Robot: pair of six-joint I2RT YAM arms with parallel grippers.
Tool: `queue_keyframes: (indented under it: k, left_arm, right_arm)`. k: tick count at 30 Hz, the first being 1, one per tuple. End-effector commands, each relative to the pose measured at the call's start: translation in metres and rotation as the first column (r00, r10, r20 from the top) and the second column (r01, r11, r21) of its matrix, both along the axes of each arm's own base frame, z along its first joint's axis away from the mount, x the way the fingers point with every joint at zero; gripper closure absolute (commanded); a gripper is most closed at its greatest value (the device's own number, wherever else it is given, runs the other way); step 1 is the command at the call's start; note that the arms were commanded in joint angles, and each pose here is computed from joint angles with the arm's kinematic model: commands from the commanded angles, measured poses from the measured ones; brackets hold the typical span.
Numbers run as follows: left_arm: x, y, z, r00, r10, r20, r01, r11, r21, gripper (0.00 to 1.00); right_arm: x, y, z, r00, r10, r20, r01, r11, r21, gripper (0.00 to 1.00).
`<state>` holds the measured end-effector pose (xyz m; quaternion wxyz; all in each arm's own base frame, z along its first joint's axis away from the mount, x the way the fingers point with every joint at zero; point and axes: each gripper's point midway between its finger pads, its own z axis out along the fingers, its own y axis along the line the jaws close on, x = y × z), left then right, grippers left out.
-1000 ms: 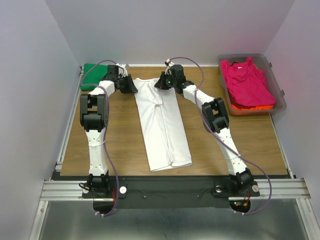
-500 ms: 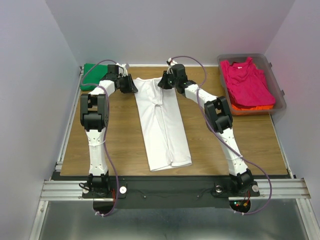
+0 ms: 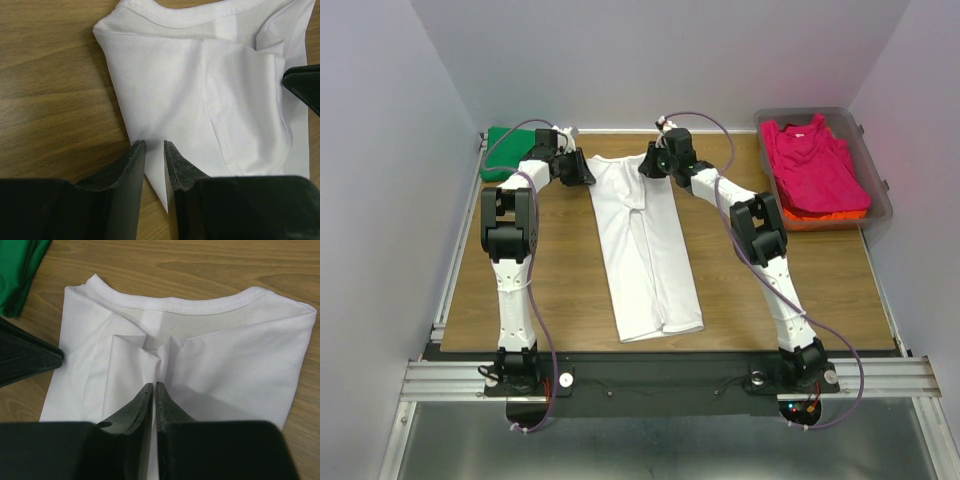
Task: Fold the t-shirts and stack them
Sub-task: Fold the tshirt
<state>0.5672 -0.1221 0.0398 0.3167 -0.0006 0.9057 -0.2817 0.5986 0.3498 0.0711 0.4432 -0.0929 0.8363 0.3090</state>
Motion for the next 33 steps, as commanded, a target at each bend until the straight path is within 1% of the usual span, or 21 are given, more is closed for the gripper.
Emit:
queue_keyframes:
  k: [1,2,9,10,11,12,14,17,22,26,27,30,32,33]
  left_arm:
    - [0.004,0.011,-0.007,1.0,0.019,-0.011,-0.019,0.999,0.039,0.66]
    - [0.004,0.011,-0.009,1.0,0.018,-0.012,-0.017,0.999,0.038,0.66]
    - [0.005,0.011,-0.01,1.0,0.02,-0.015,-0.019,0.999,0.038,0.66]
    - [0.005,0.01,-0.01,1.0,0.02,-0.017,-0.019,0.999,0.036,0.66]
    - [0.006,0.011,-0.009,1.0,0.021,-0.014,-0.02,0.999,0.037,0.66]
    - [0.006,0.011,-0.009,1.0,0.021,-0.014,-0.02,0.999,0.037,0.66]
    - [0.006,0.011,-0.009,1.0,0.02,-0.015,-0.019,0.999,0.038,0.66]
    - [0.006,0.01,-0.01,1.0,0.019,-0.016,-0.018,0.999,0.037,0.66]
    - [0.006,0.011,-0.01,1.0,0.023,-0.018,-0.022,0.999,0.035,0.66]
    - [0.006,0.011,-0.01,1.0,0.023,-0.016,-0.022,0.999,0.035,0.66]
    - [0.006,0.011,-0.01,1.0,0.023,-0.018,-0.022,0.999,0.035,0.66]
    - [0.006,0.011,-0.01,1.0,0.024,-0.019,-0.023,0.999,0.034,0.66]
    - [0.007,0.011,-0.011,1.0,0.024,-0.019,-0.023,0.999,0.034,0.66]
    - [0.007,0.011,-0.01,1.0,0.024,-0.017,-0.023,0.999,0.034,0.66]
  right_arm:
    - [0.012,-0.006,0.061,0.993,-0.026,0.113,0.02,0.998,0.051,0.92]
    - [0.011,-0.006,0.062,0.993,-0.025,0.115,0.019,0.998,0.052,0.99]
    - [0.01,-0.008,0.063,0.994,-0.013,0.106,0.007,0.998,0.062,0.99]
    - [0.01,-0.007,0.061,0.995,-0.011,0.098,0.004,0.998,0.069,0.98]
    - [0.01,-0.006,0.063,0.995,-0.006,0.097,-0.002,0.997,0.075,0.91]
    - [0.009,-0.004,0.064,0.996,-0.005,0.088,-0.003,0.996,0.091,0.74]
    - [0.007,-0.001,0.06,0.997,0.012,0.075,-0.02,0.995,0.102,0.65]
    - [0.004,0.004,0.055,0.998,0.028,0.048,-0.034,0.991,0.127,0.63]
    - [0.001,0.007,0.043,0.999,0.043,0.009,-0.044,0.988,0.149,0.63]
    - [-0.001,0.01,0.038,0.998,0.055,-0.005,-0.054,0.987,0.151,0.69]
    - [-0.003,0.01,0.036,0.998,0.06,-0.009,-0.058,0.987,0.153,0.73]
    - [-0.002,0.011,0.036,0.998,0.063,-0.008,-0.061,0.986,0.154,0.74]
    - [-0.002,0.009,0.035,0.999,0.053,-0.011,-0.051,0.987,0.151,0.69]
    - [0.0,0.007,0.033,0.999,0.039,-0.011,-0.037,0.989,0.144,0.62]
